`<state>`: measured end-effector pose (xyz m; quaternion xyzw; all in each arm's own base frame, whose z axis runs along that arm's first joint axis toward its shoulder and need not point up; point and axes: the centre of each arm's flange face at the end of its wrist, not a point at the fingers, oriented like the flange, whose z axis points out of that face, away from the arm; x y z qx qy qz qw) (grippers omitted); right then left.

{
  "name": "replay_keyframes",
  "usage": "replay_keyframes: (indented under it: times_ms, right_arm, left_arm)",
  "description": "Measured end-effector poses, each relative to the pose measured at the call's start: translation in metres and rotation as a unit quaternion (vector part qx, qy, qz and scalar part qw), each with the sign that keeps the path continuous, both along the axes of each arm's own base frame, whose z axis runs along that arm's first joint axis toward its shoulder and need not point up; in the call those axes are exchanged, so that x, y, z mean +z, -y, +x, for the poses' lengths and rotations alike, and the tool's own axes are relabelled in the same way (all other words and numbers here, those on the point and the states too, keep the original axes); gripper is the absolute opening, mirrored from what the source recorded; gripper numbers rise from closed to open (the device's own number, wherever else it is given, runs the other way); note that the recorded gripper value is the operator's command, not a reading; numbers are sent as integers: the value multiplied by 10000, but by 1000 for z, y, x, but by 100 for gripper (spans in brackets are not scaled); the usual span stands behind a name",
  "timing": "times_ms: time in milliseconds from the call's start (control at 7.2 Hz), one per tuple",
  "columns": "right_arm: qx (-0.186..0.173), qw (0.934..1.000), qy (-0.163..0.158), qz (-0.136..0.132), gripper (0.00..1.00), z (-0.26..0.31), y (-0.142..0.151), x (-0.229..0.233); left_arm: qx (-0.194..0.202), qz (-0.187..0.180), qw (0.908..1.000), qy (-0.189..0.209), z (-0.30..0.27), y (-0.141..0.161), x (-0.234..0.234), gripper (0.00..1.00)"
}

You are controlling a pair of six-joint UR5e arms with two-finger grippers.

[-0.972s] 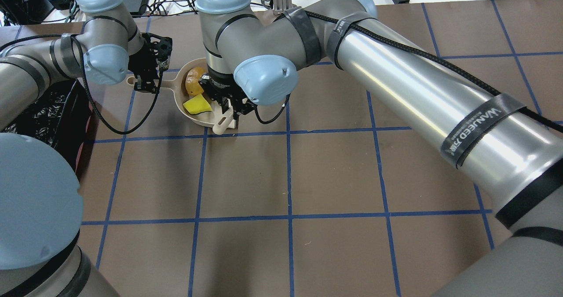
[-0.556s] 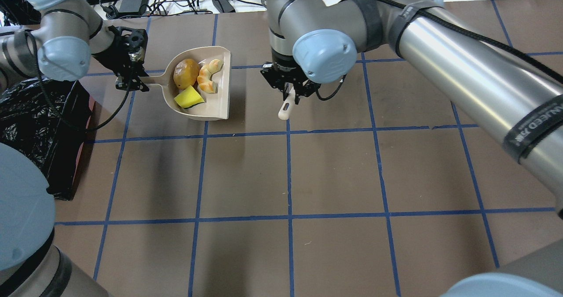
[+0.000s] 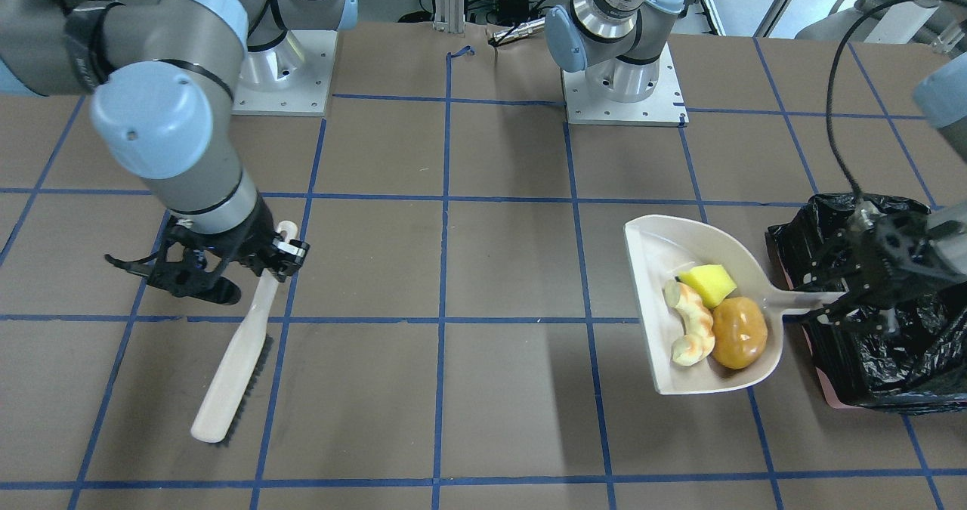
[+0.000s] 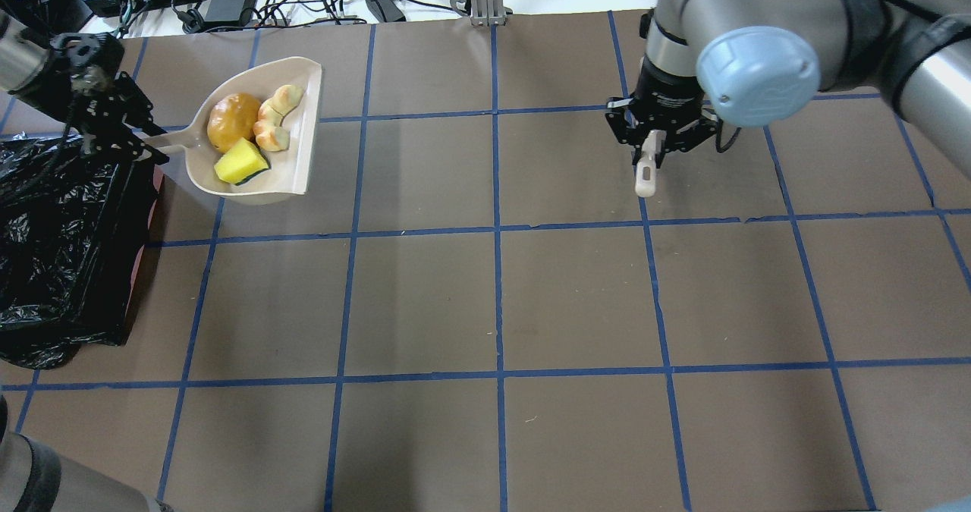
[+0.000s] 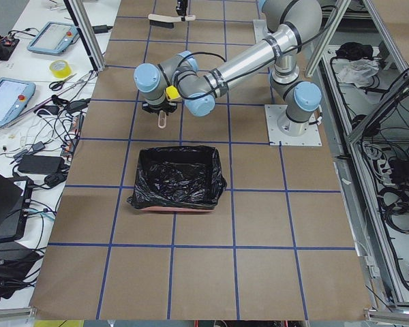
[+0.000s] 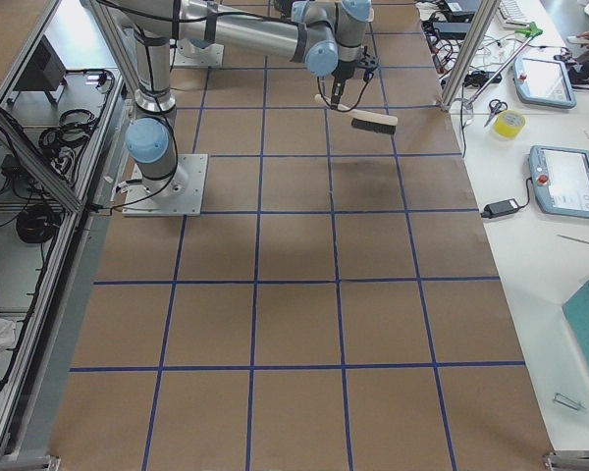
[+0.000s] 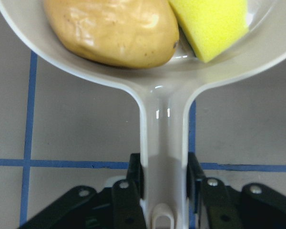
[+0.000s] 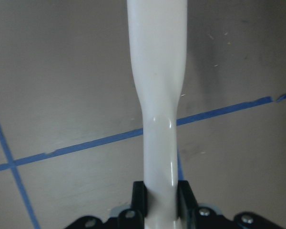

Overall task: Sweep and dump trash into bin
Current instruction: 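Lift the dustpan over the bag with the left gripper while the right returns the brush, then tilt the dustpan with the left gripper to dump the items into the bag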

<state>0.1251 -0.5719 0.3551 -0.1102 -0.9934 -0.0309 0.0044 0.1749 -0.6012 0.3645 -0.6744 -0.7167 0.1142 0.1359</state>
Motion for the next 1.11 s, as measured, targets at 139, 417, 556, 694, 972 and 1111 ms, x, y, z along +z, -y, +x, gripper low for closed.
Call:
replay_keyframes:
  times_ms: [139,417,556,694,972,1111]
  right_arm:
    - [158,9999,47,32,0,-51,3,-2]
    - [502,9986,148,86,0,-127,0,-14]
    - [687,9975,160,19,0,-153,-2,-24]
    - [851,9962,156,-55,0,-174,-5,-34]
    - [1062,9941,128,-161,0,-201,-6,-47]
    - [1122,9934,133,-186,0,-211,-3,-57]
  left_arm:
    - [31,74,10000,26,43,-16,26,0]
    - [-60,145,9993,335,131,-49,52,0]
    - [-230,110,9975,660,167,-61,63,0]
    - [-343,108,9935,1076,194,-68,77,0]
    - [-571,140,9792,1944,227,-71,94,0]
    - [-673,132,9708,2300,239,-72,101,0]
